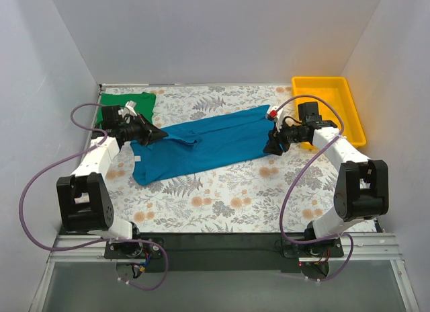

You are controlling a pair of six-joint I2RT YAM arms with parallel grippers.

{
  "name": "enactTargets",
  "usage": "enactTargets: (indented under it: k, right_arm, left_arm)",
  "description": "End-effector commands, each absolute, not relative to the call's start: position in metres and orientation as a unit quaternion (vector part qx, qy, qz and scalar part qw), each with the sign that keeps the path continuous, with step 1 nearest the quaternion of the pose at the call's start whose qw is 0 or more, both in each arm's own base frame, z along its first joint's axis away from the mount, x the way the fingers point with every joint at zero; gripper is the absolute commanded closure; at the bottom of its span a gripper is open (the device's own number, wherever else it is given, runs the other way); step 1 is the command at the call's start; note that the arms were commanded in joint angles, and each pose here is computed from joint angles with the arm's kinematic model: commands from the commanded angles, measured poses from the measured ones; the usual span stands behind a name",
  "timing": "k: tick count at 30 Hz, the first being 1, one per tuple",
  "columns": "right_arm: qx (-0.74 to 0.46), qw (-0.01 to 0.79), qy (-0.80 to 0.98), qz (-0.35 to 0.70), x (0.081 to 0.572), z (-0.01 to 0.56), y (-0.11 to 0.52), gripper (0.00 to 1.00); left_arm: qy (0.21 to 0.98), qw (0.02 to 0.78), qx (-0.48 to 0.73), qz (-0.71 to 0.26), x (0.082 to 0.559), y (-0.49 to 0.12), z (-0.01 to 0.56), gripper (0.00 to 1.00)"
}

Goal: Fold and stack the t-shirts
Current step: Fold the tshirt

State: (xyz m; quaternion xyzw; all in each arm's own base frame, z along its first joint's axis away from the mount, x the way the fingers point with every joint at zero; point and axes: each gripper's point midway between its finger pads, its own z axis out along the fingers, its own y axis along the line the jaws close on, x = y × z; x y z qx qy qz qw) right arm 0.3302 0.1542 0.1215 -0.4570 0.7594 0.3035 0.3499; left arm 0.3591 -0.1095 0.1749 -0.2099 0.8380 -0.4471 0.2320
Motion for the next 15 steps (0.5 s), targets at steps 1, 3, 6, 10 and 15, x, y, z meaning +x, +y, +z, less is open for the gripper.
enactTargets:
  k: [1,3,6,10,15]
  right_arm:
    - [-0.465,0.375,0.741,0.308,0.331,0.135,0.156,0.48]
    - [-0.464,0.375,0.741,0.309,0.331,0.135,0.156,0.48]
    - [-0.463,0.375,0.741,0.310,0.331,0.135,0.156,0.48]
    - [-0.464,0.375,0.740,0.311,0.330,0.135,0.156,0.48]
    - [-0.462,0.374,0.740,0.314,0.330,0.135,0.157,0.48]
  left_arm:
    - [0.839,0.237,-0.154,-0.466,0.362,-0.115,0.186,1.00]
    - [0.841,0.228,-0.147,-0.468,0.367,-0.117,0.182,1.00]
    - [0.845,0.221,-0.129,-0.469,0.373,-0.119,0.176,1.00]
    - [0.852,0.213,-0.116,-0.464,0.379,-0.120,0.168,1.00]
    - [0.854,0.220,-0.096,-0.461,0.389,-0.119,0.167,1.00]
